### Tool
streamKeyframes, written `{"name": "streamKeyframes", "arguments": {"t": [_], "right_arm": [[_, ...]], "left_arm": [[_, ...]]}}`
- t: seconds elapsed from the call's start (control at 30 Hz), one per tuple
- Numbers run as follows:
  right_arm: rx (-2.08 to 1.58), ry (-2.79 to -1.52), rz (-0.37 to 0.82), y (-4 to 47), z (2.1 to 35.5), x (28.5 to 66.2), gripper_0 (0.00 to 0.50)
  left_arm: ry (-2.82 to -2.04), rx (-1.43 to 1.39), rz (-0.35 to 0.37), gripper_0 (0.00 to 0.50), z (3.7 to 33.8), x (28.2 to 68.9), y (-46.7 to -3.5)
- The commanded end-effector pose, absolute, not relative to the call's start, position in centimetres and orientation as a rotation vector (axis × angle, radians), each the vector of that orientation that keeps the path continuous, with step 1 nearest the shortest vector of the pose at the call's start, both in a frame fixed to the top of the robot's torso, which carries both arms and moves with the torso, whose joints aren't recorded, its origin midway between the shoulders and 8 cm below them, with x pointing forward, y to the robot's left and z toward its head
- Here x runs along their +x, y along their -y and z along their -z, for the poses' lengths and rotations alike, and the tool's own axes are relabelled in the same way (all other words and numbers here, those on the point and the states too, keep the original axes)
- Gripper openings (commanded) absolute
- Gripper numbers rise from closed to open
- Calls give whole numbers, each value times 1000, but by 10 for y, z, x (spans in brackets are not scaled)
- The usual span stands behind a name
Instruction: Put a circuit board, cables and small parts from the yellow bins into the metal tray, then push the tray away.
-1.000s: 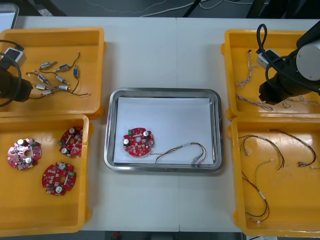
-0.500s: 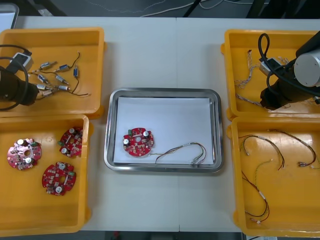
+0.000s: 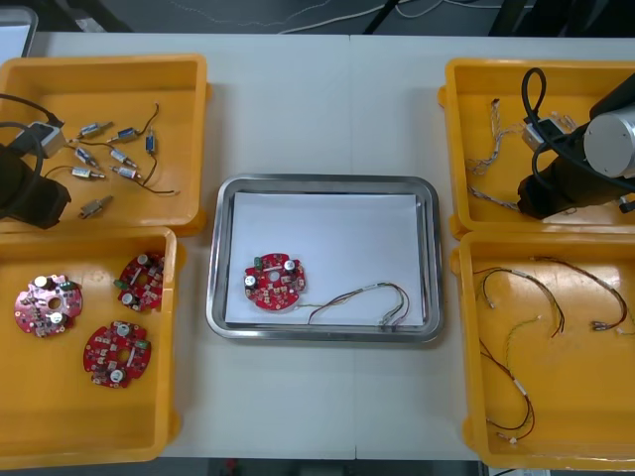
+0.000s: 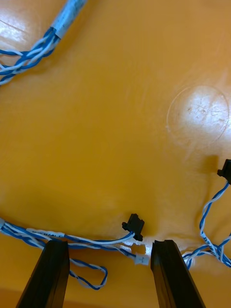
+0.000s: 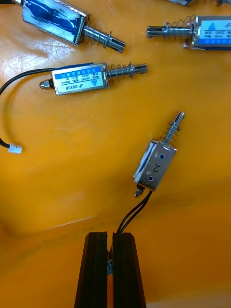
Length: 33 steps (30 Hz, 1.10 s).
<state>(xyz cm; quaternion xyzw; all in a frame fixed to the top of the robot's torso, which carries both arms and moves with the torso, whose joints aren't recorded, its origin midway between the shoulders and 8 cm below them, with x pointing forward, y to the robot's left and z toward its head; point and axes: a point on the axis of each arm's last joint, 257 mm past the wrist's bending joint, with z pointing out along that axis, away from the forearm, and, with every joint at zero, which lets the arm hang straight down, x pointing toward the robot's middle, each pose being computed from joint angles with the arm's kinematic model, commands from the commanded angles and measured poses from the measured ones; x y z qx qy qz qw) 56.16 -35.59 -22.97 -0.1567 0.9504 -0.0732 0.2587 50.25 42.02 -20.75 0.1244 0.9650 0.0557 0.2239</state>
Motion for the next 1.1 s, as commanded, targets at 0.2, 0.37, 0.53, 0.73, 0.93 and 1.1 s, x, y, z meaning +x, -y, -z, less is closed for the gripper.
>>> {"name": "streamKeyframes", "arguments": {"t": [0.2,0.37,0.53,0.73,0.93,1.1], "right_arm": [[-375,-2568,128,331,220,570,500],[-390,-2581,130,327,226,567,500],[-392,-2583,132,327,228,566,104],[-396,-2583,137,329,226,566,0],[-393,-2570,151,336,218,569,0],[-387,-2542,164,345,197,576,0]], "left_arm": [[-2631,119,-151,0,172,501,-436],[-2609,123,-154,0,165,504,-432],[-2568,118,-153,0,153,514,-429],[-2486,117,-153,0,140,535,-422],[-2473,108,-153,0,134,538,-422],[-2452,94,-175,0,128,542,-425]]}}
